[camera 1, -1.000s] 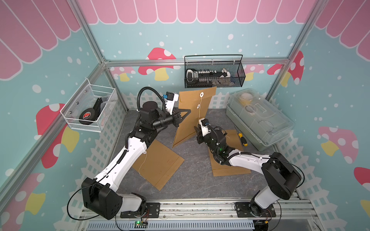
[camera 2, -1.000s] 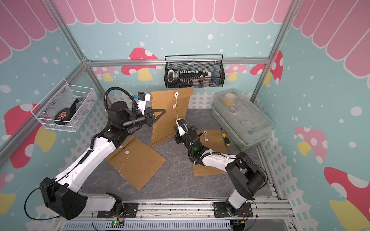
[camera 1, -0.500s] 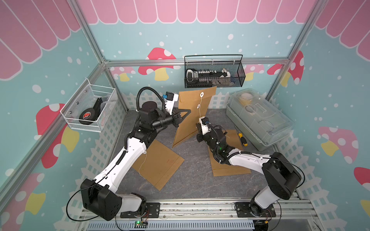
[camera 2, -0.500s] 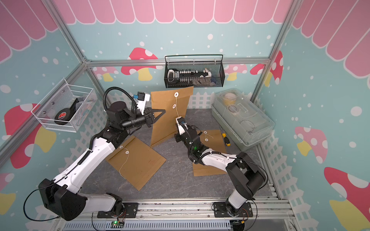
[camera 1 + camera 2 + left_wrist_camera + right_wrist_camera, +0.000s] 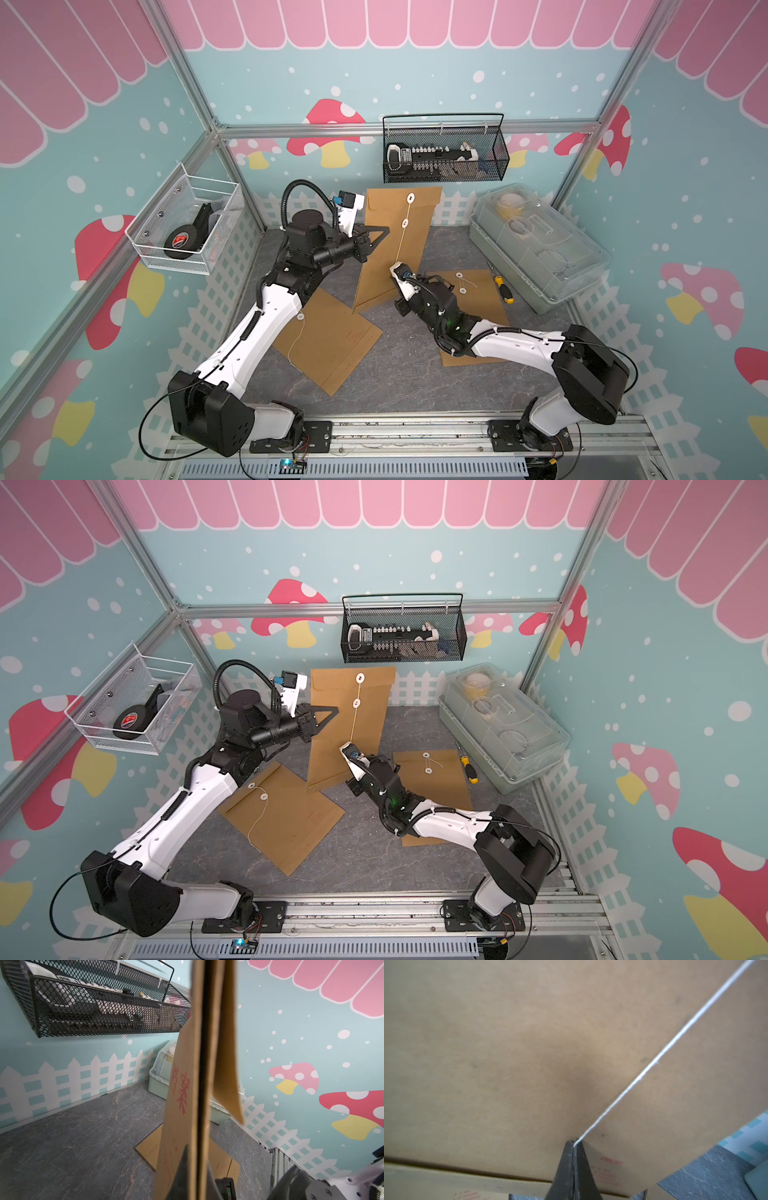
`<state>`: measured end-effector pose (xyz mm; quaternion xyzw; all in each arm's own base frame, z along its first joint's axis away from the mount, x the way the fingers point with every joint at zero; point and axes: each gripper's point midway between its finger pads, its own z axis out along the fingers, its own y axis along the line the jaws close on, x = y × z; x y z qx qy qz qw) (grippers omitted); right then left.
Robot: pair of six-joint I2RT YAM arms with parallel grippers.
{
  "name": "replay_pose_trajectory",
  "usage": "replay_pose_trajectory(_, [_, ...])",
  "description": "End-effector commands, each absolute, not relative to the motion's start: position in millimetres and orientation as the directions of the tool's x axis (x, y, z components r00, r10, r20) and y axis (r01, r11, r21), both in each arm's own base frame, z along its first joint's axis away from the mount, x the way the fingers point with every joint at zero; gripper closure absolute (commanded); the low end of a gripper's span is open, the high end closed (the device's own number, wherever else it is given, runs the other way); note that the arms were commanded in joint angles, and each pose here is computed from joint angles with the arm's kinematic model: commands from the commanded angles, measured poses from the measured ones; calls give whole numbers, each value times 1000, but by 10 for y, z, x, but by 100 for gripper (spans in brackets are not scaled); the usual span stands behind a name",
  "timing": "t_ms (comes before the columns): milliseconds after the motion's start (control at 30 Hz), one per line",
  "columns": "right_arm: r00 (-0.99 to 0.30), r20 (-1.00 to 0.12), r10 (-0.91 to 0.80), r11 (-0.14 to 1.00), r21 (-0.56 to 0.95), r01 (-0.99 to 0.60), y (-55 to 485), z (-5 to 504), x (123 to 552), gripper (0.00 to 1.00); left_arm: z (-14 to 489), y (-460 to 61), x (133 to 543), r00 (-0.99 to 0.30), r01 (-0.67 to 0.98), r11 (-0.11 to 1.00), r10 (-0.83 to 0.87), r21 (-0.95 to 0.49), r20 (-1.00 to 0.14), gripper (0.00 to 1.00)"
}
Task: Close the mouth of the file bag
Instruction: Close the file bag.
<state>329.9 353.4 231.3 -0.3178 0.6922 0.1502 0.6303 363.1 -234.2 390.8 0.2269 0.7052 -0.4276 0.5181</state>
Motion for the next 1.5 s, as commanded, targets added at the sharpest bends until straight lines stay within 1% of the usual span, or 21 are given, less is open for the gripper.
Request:
replay_pose_trajectory(0, [15,-939,-344,715,-272,-644,3581,2285,3154,100,3922,-2336,3606,-346,785,505,-124,-359,-930,100])
replay_pose_trajectory(200, [11,-952,-305,695,-230,-681,3748,2427,2995,100,3777,-2356,3574,-368,791,489,-98,-367,-925,100])
replay_pose_trajectory(733, [45,-964,-262,669,-215,-711,3914,2708,2830,100,3674,-2389,3549,-397,797,464,-80,-386,-914,100])
replay_pose_trajectory(1167, [3,-939,-345,651,-241,-720,3965,2357,2888,100,3796,-2413,3498,-413,803,429,-102,-415,-905,100])
replay_pose_trajectory(1467, [-52,-928,-370,680,-232,-696,3815,2075,3044,100,3870,-2428,3422,-427,811,391,-113,-435,-897,100])
